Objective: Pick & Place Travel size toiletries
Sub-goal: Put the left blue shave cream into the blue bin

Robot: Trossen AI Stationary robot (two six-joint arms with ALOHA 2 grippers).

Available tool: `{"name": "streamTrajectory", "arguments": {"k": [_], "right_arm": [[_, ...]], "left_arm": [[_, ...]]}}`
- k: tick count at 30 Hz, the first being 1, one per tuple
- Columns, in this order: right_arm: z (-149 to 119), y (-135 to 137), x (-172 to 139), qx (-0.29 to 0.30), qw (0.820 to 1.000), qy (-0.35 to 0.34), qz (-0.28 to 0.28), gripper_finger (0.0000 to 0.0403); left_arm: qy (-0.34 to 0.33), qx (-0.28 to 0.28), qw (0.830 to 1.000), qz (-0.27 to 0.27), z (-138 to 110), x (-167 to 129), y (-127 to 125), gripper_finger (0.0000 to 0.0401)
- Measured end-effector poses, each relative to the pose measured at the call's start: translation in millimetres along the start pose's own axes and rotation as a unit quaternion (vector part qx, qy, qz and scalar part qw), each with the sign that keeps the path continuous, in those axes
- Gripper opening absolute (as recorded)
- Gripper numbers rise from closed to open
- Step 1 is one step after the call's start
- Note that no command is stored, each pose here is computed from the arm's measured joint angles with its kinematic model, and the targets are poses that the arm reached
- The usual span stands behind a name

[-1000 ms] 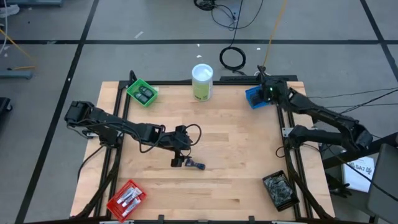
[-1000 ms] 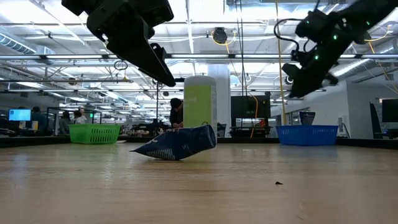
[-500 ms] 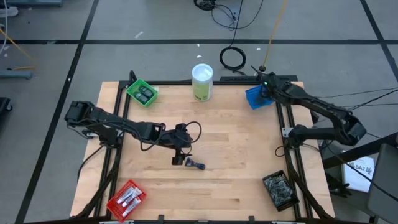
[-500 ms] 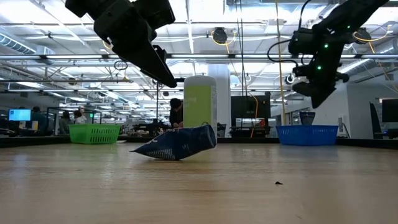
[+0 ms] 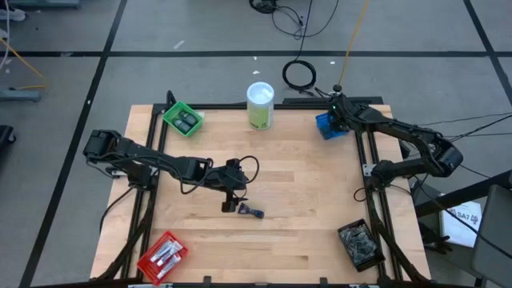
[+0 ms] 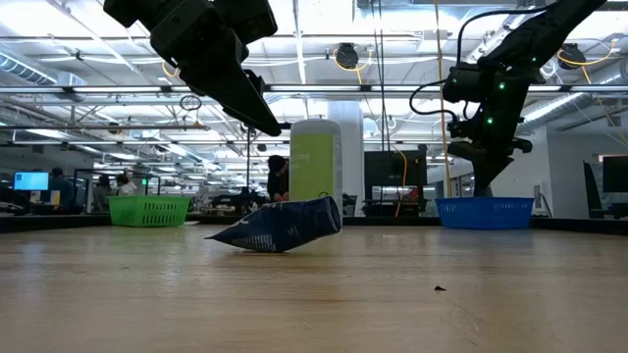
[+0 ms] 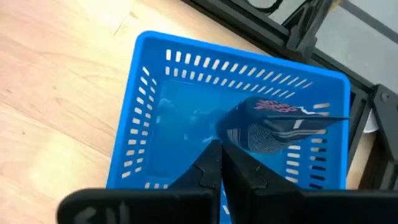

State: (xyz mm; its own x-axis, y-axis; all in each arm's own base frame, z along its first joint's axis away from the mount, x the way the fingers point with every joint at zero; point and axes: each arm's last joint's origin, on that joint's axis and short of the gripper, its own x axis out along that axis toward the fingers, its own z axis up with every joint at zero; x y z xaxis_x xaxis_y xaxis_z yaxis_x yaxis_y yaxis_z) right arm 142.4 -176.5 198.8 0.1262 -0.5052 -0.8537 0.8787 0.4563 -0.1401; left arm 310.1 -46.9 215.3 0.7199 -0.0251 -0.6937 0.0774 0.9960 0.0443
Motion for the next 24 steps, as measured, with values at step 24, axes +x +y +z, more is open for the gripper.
{"name": "streamTrajectory", "arguments": {"k": [24], "right_arm": [[4, -16, 11, -0.013, 0.998, -0.03, -0.051, 0.0]], "left_arm": [[-0.002, 0.007, 1.0, 0.0, 0, 0, 0, 0.0335]]}}
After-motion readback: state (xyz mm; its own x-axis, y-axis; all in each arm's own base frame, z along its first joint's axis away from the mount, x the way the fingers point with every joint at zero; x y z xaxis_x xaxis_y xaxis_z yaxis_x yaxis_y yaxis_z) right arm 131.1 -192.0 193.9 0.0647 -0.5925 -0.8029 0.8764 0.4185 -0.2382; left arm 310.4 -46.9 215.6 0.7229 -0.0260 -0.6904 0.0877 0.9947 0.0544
